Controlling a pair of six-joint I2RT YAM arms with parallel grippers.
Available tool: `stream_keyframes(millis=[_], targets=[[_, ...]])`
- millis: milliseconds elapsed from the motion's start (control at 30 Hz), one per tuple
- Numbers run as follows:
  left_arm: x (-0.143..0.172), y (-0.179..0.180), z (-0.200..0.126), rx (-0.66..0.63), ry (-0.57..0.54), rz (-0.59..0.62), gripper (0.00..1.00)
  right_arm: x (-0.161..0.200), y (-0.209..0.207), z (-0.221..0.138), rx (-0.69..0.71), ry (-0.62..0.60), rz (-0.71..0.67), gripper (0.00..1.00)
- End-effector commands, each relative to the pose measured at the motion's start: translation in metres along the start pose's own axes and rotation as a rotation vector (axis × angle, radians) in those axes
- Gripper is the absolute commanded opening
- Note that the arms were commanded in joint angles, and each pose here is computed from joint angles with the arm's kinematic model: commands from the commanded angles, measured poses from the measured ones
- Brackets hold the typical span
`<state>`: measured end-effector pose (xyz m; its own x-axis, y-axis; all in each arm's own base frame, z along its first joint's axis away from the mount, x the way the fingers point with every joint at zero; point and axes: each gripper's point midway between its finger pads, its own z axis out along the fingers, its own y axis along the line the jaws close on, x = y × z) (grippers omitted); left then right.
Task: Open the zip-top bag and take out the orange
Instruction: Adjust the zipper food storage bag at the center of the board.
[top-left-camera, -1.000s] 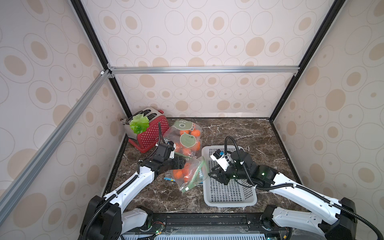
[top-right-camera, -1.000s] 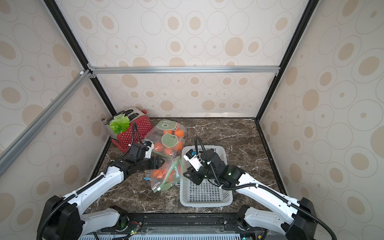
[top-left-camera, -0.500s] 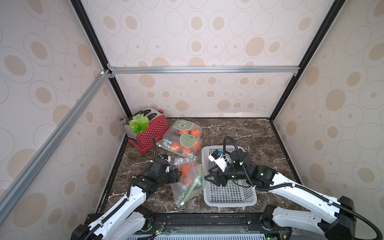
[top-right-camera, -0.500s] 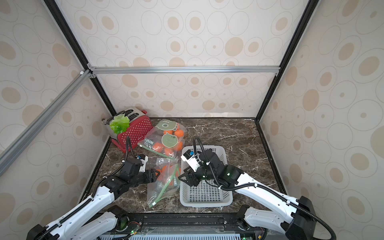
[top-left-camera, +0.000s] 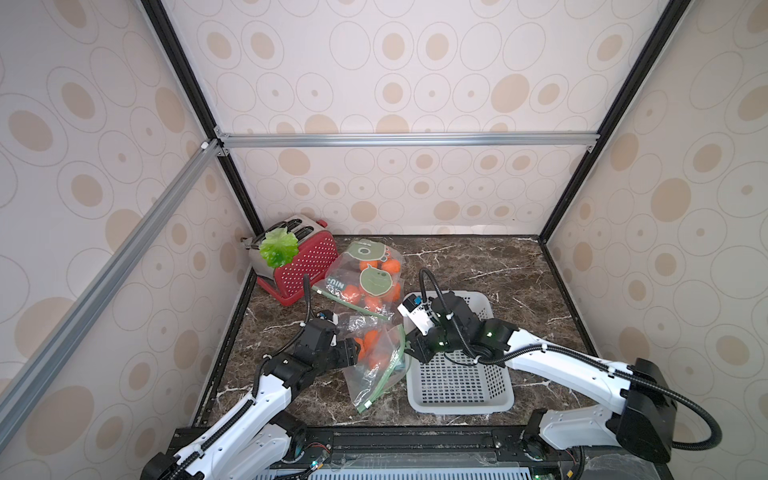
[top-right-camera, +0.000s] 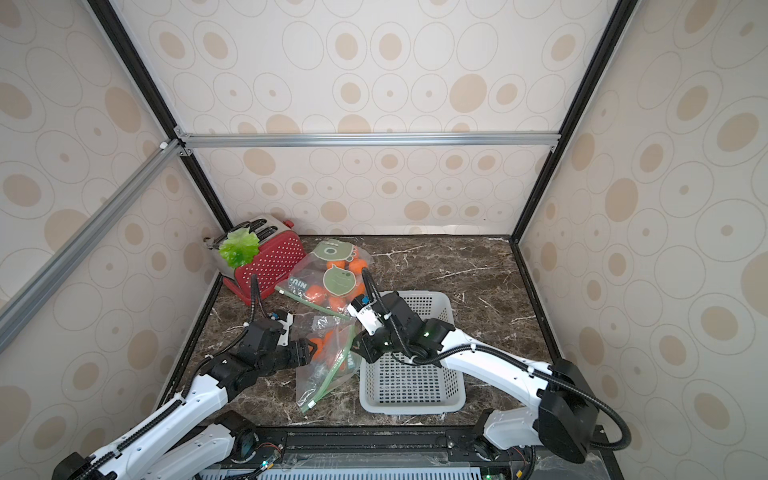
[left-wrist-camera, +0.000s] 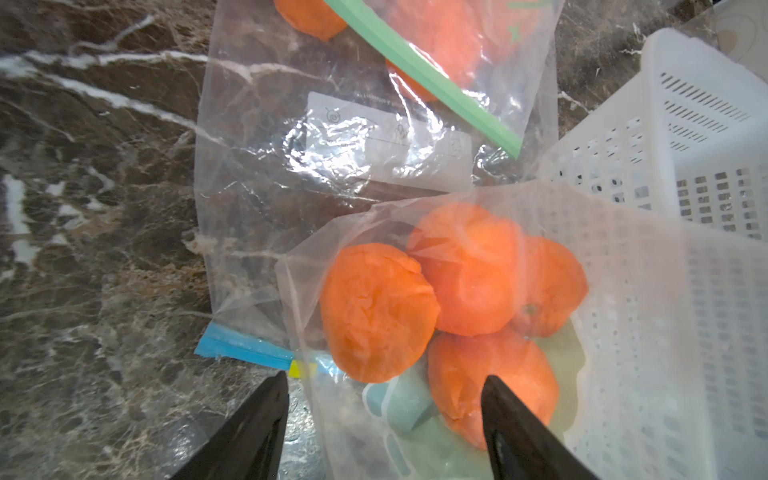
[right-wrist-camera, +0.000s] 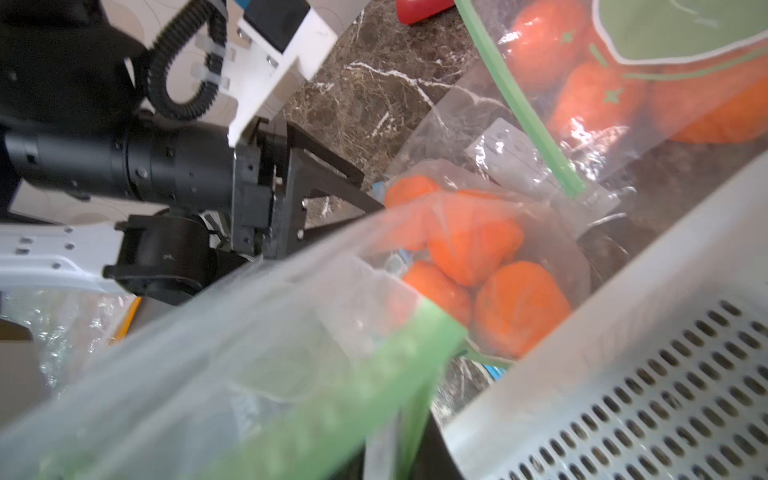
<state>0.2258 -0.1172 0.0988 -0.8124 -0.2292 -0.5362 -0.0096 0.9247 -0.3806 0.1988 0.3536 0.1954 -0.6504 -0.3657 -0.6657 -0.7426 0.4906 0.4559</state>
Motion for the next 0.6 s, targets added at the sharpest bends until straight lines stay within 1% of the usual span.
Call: stream_keyframes(millis=[0,33,100,133,200,267,333,400,433,500,567], targets=[[-0.025,0.024,-0.028,-0.126,-0.160,-0.091,0.75,-0.038,0.038,0.000,-0.114,-0.035,-0.109,0.00],[-0.033,0.025,-0.037,-0.127,-0.204,-0.095,0.75,-0.045,0.046,-0.003,-0.124,-0.034,-0.152,0.00],[-0.048,0.035,-0.063,-0.184,-0.297,-0.112,0.77,-0.058,0.065,-0.009,-0.160,-0.032,-0.246,0.00],[-0.054,0.040,-0.078,-0.210,-0.341,-0.114,0.78,-0.065,0.078,-0.016,-0.203,-0.041,-0.291,0.00],[-0.064,0.050,-0.105,-0.257,-0.421,-0.124,0.79,-0.075,0.101,-0.028,-0.302,-0.071,-0.356,0.00],[-0.074,0.051,-0.127,-0.259,-0.493,-0.121,0.79,-0.071,0.131,-0.045,-0.466,-0.094,-0.447,0.00],[-0.076,0.057,-0.145,-0.287,-0.530,-0.125,0.79,-0.065,0.144,-0.056,-0.545,-0.104,-0.499,0.00],[-0.076,0.063,-0.158,-0.304,-0.559,-0.130,0.79,-0.052,0.141,-0.060,-0.546,-0.085,-0.552,0.00],[-0.076,0.064,-0.161,-0.307,-0.567,-0.129,0.78,-0.045,0.134,-0.058,-0.511,-0.067,-0.565,0.00],[-0.073,0.066,-0.163,-0.299,-0.574,-0.130,0.79,-0.035,0.119,-0.054,-0.436,-0.035,-0.578,0.00],[-0.069,0.067,-0.160,-0.291,-0.572,-0.133,0.79,-0.028,0.108,-0.056,-0.406,-0.043,-0.579,0.00]])
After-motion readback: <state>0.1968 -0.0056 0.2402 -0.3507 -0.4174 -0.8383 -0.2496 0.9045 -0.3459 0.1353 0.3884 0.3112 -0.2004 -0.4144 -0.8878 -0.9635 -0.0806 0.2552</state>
